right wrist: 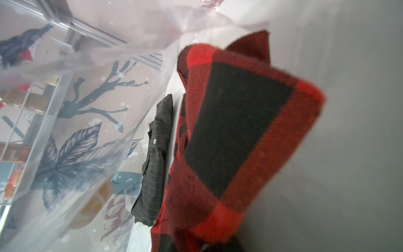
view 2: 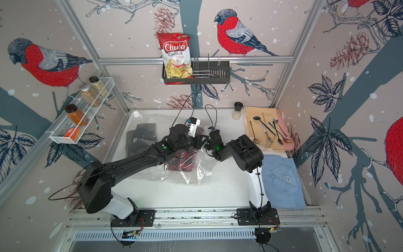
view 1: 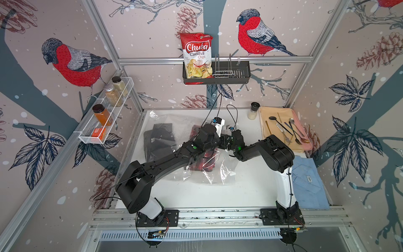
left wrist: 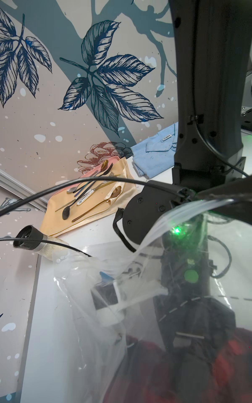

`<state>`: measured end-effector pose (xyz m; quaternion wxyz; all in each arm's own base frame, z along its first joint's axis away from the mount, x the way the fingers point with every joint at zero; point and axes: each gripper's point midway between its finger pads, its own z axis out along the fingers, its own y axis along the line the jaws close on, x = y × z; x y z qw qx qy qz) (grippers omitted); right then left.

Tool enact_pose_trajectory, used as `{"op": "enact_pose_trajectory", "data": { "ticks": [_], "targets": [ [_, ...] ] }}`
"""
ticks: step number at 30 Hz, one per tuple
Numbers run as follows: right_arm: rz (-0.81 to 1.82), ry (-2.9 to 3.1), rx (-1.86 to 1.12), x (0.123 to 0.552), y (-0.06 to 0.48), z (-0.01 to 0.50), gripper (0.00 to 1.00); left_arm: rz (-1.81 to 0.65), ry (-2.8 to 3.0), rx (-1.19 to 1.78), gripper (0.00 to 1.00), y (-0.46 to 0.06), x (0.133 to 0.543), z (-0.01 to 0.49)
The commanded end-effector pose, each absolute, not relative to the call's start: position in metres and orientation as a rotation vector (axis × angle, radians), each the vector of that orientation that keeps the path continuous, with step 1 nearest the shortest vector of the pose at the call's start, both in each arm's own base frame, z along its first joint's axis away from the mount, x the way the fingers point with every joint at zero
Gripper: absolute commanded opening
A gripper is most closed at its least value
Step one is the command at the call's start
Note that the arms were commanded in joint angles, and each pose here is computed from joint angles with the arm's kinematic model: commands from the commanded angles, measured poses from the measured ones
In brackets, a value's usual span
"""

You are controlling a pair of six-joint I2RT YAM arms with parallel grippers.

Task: Place the folded shirt into the vacuum bag
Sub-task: Place the shirt in the vacuum bag.

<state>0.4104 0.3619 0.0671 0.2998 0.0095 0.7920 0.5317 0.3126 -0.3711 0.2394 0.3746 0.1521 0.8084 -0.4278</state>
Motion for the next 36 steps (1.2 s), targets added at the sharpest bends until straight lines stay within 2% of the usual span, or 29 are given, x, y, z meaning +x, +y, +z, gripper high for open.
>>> {"op": "enact_pose_trajectory", "data": {
  "ticks": [1,2,4,7,10,12,15,17,21,24,29,36],
  "targets": [
    [1.402,2.123,0.042,0.410,0.361,0.069,0.24,-1.141,1.960,0.392,0.00,-0.373,0.313,0.267],
    [1.399,2.120,0.047,0.407,0.358,0.075,0.25,-1.129,1.960,0.382,0.00,-0.369,0.313,0.266],
    [1.384,2.134,0.045,0.396,0.349,0.079,0.41,-1.094,1.955,0.363,0.00,-0.363,0.315,0.266],
    [1.376,2.180,0.029,0.375,0.340,0.078,0.57,-1.067,1.944,0.345,0.00,-0.357,0.317,0.266],
    [1.400,2.235,0.012,0.350,0.335,0.070,0.66,-1.064,1.937,0.343,0.00,-0.356,0.318,0.266],
    [1.394,2.267,0.017,0.336,0.332,0.065,0.67,-1.074,1.932,0.345,0.00,-0.358,0.319,0.268],
    [1.391,2.295,0.036,0.323,0.334,0.055,0.59,-1.093,1.924,0.351,0.00,-0.361,0.319,0.269],
    [1.409,2.304,0.046,0.320,0.342,0.048,0.50,-1.103,1.921,0.357,0.00,-0.363,0.319,0.270],
    [1.418,2.298,0.091,0.332,0.355,0.038,0.22,-1.142,1.920,0.380,0.00,-0.370,0.317,0.274],
    [1.398,2.265,0.083,0.352,0.361,0.039,0.12,-1.168,1.918,0.392,0.00,-0.373,0.313,0.276],
    [1.411,2.220,-0.030,0.373,0.380,0.048,0.09,-1.170,1.924,0.396,0.00,-0.372,0.310,0.277],
    [1.522,2.216,-0.142,0.376,0.406,0.046,0.09,-1.175,1.924,0.409,0.00,-0.376,0.311,0.279]
  ]
}}
